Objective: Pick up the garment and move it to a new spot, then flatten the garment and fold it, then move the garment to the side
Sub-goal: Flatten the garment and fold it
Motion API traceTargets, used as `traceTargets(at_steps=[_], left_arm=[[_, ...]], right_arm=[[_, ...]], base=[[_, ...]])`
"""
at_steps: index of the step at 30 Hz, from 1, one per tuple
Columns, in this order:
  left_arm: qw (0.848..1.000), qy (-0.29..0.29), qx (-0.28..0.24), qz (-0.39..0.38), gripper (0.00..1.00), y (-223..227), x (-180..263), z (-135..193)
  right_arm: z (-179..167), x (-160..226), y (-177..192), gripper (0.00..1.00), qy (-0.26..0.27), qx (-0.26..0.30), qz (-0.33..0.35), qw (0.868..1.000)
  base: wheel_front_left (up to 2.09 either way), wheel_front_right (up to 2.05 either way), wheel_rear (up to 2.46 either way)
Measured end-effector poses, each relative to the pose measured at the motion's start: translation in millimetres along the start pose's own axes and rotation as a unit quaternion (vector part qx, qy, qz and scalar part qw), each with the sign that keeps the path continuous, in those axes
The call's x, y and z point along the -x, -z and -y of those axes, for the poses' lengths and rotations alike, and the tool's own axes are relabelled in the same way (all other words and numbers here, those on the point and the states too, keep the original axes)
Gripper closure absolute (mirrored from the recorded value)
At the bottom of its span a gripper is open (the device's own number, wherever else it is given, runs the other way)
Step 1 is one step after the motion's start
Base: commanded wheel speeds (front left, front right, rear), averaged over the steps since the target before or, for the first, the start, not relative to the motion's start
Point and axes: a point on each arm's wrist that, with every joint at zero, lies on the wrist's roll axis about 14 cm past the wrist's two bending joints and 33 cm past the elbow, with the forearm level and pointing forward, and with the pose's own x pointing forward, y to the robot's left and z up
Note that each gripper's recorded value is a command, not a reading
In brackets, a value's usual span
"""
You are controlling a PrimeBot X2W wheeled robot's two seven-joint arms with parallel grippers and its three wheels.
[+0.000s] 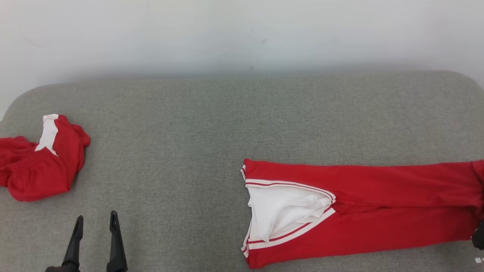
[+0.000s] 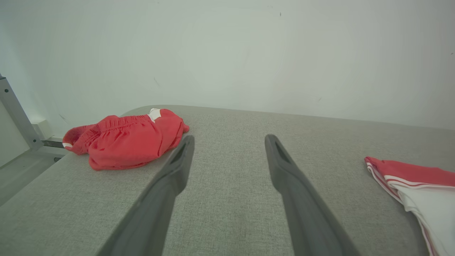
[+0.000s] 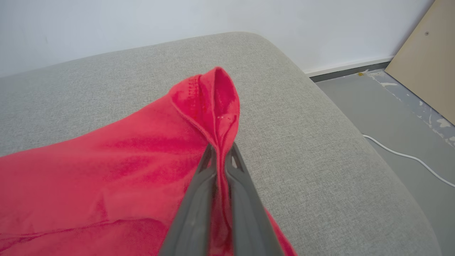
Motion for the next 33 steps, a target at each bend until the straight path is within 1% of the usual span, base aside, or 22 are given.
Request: traceTargets(at_steps=[2, 4, 8, 11, 16, 20, 24, 29, 33], left_arm=[[1.0, 0.001, -0.001, 0.002, 0.0, -1.4, -0.8, 1.0], [1.0, 0.003, 0.0, 0.002, 0.0, -1.2, -1.0, 2.4], [1.0, 0.008, 0.001, -0.001, 0.0, 1.2, -1.0, 5.9], [1.0, 0.011, 0.002, -0.002, 0.0, 1.6, -1.7, 8.2], [1.0, 0.012, 0.002, -0.003, 0.0, 2.5, -0.4, 8.6], [1.0, 0.008, 0.003, -0.004, 0.0, 2.7, 1.8, 6.1], [1.0, 0.001, 0.002, -0.004, 0.0, 2.7, 4.6, 2.0], [1.0, -0.007, 0.002, -0.007, 0.0, 4.0, 7.6, -2.7], [1.0, -0.01, 0.004, -0.008, 0.0, 4.3, 7.2, -3.8]], right_arm=[[3.9, 1.8, -4.6, 1.0, 0.002, 0.002, 0.003, 1.0], [-4.6, 2.0, -9.4, 1.0, -0.009, 0.0, 0.009, 1.0], [-46.3, 3.1, -14.2, 1.0, -0.06, -0.014, 0.019, 0.998], [-81.1, 7.0, -20.0, 1.0, -0.103, -0.029, 0.03, 0.994], [-144.7, 17.5, -29.1, 1.0, -0.182, -0.063, 0.037, 0.981], [-192.4, 31.0, -31.7, 1.0, -0.243, -0.072, 0.031, 0.967], [-231.8, 45.8, -32.3, 1.0, -0.292, -0.084, 0.024, 0.952], [-271.3, 61.4, -29.9, 1.0, -0.337, -0.094, 0.014, 0.937], [-292.6, 67.3, -24.8, 1.0, -0.357, -0.096, 0.004, 0.929]], base=[[0.0, 0.0, 0.0], [0.0, 0.0, 0.0], [0.0, 0.0, 0.0], [0.0, 0.0, 0.0], [0.0, 0.0, 0.0], [0.0, 0.0, 0.0], [0.0, 0.0, 0.0], [0.0, 0.0, 0.0], [0.0, 0.0, 0.0]])
